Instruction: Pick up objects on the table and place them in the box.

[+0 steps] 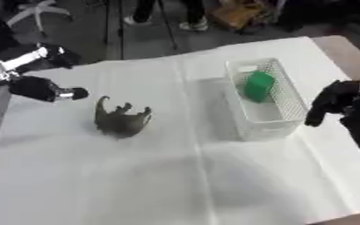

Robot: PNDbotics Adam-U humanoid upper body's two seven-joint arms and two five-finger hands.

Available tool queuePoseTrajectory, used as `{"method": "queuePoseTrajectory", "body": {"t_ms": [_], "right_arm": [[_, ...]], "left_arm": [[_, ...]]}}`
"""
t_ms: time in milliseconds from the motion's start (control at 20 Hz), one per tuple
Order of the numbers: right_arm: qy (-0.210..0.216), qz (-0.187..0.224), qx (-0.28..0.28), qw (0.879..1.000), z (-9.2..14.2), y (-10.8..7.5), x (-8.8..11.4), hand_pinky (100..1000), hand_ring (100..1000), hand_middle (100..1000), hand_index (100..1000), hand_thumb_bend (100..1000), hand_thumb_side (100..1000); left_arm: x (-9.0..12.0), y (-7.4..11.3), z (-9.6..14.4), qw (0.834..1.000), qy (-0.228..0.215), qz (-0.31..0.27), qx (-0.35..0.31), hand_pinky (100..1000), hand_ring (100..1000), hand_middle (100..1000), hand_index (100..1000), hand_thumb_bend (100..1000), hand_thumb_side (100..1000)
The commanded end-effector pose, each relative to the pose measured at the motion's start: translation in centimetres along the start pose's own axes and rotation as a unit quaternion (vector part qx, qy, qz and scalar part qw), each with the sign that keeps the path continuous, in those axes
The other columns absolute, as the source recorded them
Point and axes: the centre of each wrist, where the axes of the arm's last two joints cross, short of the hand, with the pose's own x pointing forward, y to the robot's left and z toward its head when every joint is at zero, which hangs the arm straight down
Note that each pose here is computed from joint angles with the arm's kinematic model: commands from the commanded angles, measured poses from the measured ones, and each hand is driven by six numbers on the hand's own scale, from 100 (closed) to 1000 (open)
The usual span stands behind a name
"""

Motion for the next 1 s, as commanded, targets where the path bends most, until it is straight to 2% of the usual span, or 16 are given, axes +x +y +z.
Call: {"method": "queuePoseTrajectory", "body": {"t_ms": [50, 450, 1000], "right_arm": [[-0.006, 0.008, 0.011, 1.0, -0.3, -0.4, 0.5, 498, 486, 606, 791, 100, 675], [-0.008, 0.004, 0.016, 1.0, -0.4, -0.3, 0.5, 499, 485, 605, 792, 100, 679], [-0.011, 0.002, 0.02, 1.0, -0.5, -0.2, 0.5, 499, 484, 605, 792, 100, 683]], "left_arm": [[0.5, 0.9, -0.7, 0.999, 0.013, -0.038, -0.032, 922, 824, 802, 849, 694, 375], [1.7, 0.0, -2.4, 0.99, 0.03, -0.095, -0.101, 961, 850, 838, 875, 659, 368], [2.0, -1.1, -3.2, 0.975, 0.047, -0.166, -0.138, 965, 854, 845, 878, 646, 368]]}}
